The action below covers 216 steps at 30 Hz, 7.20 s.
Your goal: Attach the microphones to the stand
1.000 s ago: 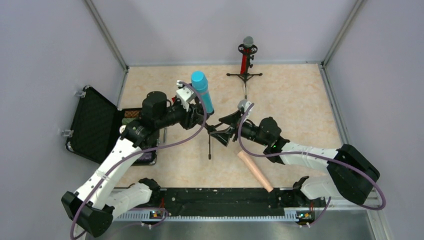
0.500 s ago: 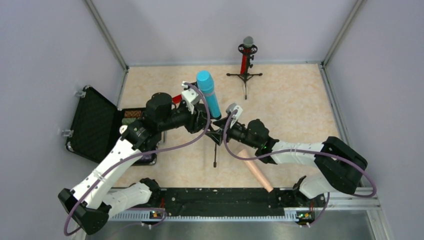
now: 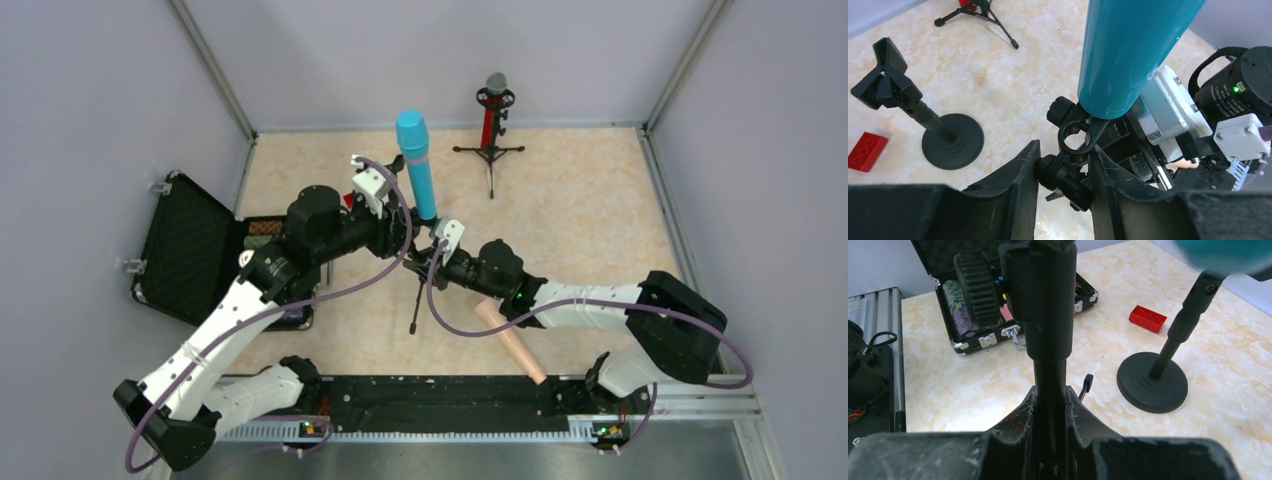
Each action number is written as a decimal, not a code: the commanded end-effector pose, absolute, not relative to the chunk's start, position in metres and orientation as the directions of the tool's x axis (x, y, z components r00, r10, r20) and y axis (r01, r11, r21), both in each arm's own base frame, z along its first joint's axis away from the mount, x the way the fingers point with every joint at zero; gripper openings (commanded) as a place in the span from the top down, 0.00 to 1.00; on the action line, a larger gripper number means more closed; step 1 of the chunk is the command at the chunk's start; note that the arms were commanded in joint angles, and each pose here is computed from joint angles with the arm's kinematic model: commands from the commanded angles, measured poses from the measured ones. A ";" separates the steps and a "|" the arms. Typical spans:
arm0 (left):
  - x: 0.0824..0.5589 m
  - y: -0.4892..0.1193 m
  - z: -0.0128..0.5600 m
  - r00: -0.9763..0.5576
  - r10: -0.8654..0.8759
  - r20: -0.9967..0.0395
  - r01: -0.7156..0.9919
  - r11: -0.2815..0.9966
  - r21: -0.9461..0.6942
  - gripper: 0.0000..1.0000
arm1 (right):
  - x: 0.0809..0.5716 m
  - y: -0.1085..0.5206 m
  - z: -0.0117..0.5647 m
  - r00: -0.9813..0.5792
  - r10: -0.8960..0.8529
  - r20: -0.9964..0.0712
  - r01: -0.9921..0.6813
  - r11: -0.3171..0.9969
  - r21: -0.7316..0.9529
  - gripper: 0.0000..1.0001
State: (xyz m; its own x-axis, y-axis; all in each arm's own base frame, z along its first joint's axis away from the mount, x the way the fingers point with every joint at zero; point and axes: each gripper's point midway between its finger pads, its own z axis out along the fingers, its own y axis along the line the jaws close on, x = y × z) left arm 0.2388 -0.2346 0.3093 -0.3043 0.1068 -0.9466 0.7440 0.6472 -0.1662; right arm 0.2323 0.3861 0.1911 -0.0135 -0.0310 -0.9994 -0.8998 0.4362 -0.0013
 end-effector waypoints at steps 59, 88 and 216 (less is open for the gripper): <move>0.214 -0.206 0.497 0.219 -0.183 -0.958 0.753 0.657 0.047 1.00 | 0.243 0.349 0.148 -0.115 -0.234 -0.965 -0.839 0.544 -0.032 0.57; 0.285 -0.258 0.419 0.062 -0.187 -0.980 0.751 0.656 -0.078 1.00 | 0.201 0.277 0.266 -0.285 0.172 -0.943 -0.808 0.485 0.333 0.01; 0.439 -0.193 0.249 -0.346 0.171 -0.923 0.618 0.781 -0.087 0.12 | 0.270 0.183 0.166 -0.696 0.412 -0.588 -0.376 0.489 0.787 0.04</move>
